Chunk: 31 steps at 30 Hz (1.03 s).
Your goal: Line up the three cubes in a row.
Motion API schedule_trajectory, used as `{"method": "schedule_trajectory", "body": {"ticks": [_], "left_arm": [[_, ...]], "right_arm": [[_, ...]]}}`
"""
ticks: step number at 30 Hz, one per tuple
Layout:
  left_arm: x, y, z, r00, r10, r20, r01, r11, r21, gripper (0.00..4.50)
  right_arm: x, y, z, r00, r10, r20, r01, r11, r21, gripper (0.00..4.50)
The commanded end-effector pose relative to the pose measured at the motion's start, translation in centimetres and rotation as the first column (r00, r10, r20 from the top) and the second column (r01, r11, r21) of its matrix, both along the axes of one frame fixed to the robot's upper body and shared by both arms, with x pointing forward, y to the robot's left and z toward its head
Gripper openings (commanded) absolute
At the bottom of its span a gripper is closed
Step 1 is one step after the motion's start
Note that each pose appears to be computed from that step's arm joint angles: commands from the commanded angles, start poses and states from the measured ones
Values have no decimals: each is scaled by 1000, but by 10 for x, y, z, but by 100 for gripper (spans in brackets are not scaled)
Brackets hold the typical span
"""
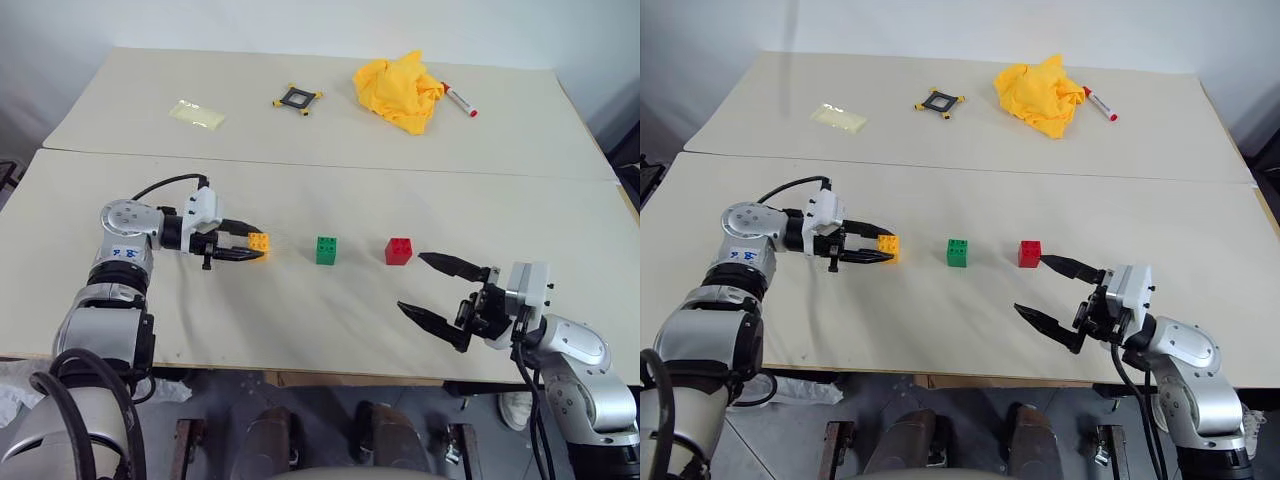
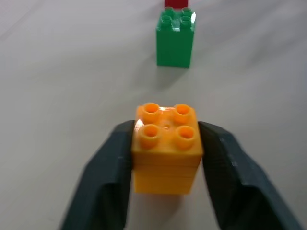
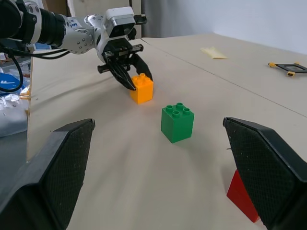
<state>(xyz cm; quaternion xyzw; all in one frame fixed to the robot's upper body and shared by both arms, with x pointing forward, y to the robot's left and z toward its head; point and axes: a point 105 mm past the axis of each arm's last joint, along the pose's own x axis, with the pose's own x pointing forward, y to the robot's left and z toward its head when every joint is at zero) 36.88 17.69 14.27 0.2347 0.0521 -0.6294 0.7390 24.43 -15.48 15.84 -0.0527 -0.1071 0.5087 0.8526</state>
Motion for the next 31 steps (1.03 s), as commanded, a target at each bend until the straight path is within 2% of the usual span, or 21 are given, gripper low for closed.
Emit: {"method": "schedule_trajectory", "body": {"ticks": [1, 3, 5, 11, 14, 17, 22, 25, 28, 31], "left_arm": [[-1, 3, 14, 1000, -26, 16, 27, 999, -31, 335], [-3, 12, 26, 999, -14, 45, 18, 996, -87, 404], [-9, 25, 34, 998, 6, 65, 3, 991, -130, 447], [-33, 70, 39, 992, 109, 64, -95, 975, -201, 447], [-46, 85, 42, 987, 153, 50, -137, 961, -242, 447], [-61, 94, 35, 987, 143, 75, -132, 982, -137, 447], [-63, 97, 42, 980, 171, 106, -161, 982, -103, 447], [-63, 100, 34, 968, 223, 117, -217, 975, -55, 447], [-59, 102, 35, 956, 277, 94, -266, 957, -119, 447], [-57, 103, 33, 944, 290, 158, -278, 956, -89, 447]], "right_arm": [[-1, -6, 8, 999, 23, 28, -22, 1000, -9, 450], [5, -14, 7, 998, 59, 22, -58, 998, -40, 450], [13, -27, 8, 996, 85, 7, -84, 994, -75, 450], [37, -58, 12, 990, 144, 4, -141, 973, -182, 450], [48, -62, 22, 984, 173, 39, -164, 971, -176, 450], [51, -61, 26, 970, 239, 36, -227, 953, -199, 450], [58, -60, 35, 965, 260, 48, -244, 946, -213, 450], [60, -56, 37, 960, 273, 63, -253, 941, -225, 450], [61, -53, 38, 957, 278, 79, -256, 942, -216, 450], [61, -53, 35, 959, 273, 79, -250, 942, -222, 450]]}}
